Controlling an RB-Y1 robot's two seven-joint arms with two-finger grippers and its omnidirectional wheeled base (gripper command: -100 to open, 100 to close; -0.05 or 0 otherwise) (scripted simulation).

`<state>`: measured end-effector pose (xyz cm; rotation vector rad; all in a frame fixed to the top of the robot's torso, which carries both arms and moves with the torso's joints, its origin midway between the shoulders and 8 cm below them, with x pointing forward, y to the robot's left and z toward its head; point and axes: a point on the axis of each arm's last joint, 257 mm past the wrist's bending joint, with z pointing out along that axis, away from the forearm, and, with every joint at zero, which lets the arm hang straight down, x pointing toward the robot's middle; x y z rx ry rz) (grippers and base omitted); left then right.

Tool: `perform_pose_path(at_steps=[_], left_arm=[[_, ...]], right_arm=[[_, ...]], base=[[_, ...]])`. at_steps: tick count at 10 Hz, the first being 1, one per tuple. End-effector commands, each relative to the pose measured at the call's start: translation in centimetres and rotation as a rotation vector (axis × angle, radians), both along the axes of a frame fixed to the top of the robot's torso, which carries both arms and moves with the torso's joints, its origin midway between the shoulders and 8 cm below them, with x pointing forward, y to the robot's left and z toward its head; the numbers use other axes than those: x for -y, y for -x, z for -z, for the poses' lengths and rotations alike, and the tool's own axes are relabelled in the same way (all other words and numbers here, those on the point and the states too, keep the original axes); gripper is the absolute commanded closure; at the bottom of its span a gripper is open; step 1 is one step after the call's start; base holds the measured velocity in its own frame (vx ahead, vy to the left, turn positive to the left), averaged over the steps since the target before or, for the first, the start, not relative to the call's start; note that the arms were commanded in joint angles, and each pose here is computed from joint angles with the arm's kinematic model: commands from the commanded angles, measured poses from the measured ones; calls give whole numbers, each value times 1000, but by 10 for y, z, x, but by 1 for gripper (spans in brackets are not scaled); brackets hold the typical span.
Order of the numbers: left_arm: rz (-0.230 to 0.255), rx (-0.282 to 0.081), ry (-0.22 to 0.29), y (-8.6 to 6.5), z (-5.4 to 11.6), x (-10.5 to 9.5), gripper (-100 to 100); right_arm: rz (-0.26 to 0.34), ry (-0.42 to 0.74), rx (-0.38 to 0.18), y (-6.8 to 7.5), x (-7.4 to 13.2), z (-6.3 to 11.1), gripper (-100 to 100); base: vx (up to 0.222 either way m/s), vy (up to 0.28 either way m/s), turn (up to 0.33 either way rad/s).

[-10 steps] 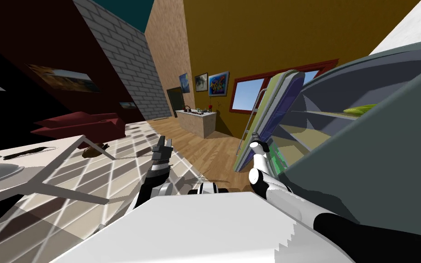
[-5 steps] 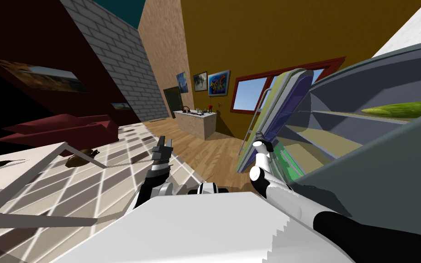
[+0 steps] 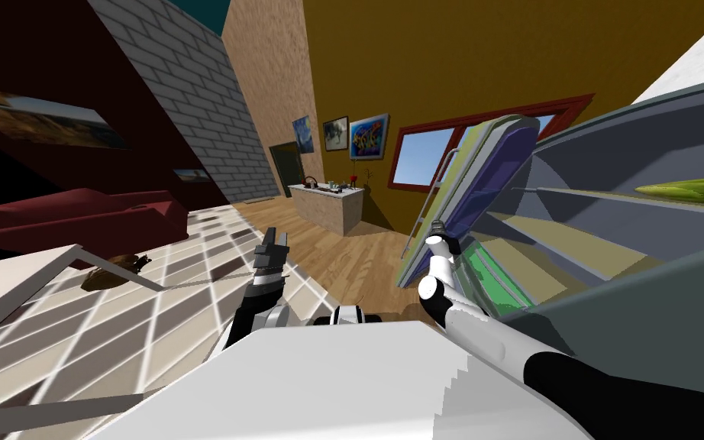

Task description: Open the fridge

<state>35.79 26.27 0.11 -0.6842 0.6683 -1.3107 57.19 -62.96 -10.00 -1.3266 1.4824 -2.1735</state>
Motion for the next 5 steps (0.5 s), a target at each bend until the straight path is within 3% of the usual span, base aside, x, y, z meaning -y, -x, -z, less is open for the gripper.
perform_pose_path(at_steps=[1,5], left_arm=[[0,0,0,0,0,0,0],[0,0,0,0,0,0,0]], right_arm=[[35,-79,68,13,16,0,-100],[82,-181,155,30,35,5,-100]], base=[[174,96,-43],[153,55,-39]])
